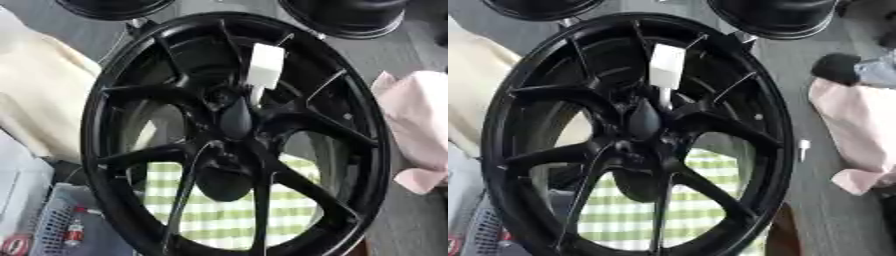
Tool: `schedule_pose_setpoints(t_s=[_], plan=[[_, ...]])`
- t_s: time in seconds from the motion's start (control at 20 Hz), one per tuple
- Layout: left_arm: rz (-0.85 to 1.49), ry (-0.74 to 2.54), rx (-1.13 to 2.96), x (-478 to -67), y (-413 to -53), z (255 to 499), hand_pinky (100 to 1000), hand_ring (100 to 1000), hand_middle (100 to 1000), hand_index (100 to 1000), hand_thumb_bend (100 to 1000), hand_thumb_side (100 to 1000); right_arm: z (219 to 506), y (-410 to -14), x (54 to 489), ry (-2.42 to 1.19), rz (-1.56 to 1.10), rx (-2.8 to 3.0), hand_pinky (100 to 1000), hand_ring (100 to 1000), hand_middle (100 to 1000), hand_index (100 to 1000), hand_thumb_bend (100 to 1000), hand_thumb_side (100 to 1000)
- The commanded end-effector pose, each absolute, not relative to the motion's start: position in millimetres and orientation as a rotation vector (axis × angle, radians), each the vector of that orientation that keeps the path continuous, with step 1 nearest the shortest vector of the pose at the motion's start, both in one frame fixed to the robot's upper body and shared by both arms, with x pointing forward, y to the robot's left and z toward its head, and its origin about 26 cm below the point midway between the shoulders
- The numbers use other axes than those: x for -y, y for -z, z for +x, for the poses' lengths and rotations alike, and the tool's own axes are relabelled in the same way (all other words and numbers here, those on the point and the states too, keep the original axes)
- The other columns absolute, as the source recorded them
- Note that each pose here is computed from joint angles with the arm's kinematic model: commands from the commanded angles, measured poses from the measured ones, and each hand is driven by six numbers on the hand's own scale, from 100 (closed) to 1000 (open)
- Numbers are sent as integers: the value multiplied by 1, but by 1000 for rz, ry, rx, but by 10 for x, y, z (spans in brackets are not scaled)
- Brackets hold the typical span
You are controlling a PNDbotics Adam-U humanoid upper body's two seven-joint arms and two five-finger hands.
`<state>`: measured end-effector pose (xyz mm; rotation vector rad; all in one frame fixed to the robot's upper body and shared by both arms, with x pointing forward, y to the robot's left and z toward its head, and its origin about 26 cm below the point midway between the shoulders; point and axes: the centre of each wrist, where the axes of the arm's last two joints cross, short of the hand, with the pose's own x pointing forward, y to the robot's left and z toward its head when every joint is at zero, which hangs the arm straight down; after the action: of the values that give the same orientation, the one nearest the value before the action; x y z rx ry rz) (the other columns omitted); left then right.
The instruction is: Pull the pin out of the wheel hub.
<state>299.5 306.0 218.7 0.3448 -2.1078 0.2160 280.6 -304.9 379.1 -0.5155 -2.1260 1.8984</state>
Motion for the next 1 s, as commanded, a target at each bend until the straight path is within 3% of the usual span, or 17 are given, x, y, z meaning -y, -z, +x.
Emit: schedule_pose_setpoints(t_s=[0.05,1.0], plan=[[364,-180,2145,-3072,-2296,2963,609,649,515,672,677,530,2835,-3854,3010,-2004,-527,2046,859,750,695,797,453,468],[372,-182,2129,-3086,-2258,2961,609,649,515,673,676,531,3677,-3803,2432,-1978,-454,1892,864,750,695,813,533,475]])
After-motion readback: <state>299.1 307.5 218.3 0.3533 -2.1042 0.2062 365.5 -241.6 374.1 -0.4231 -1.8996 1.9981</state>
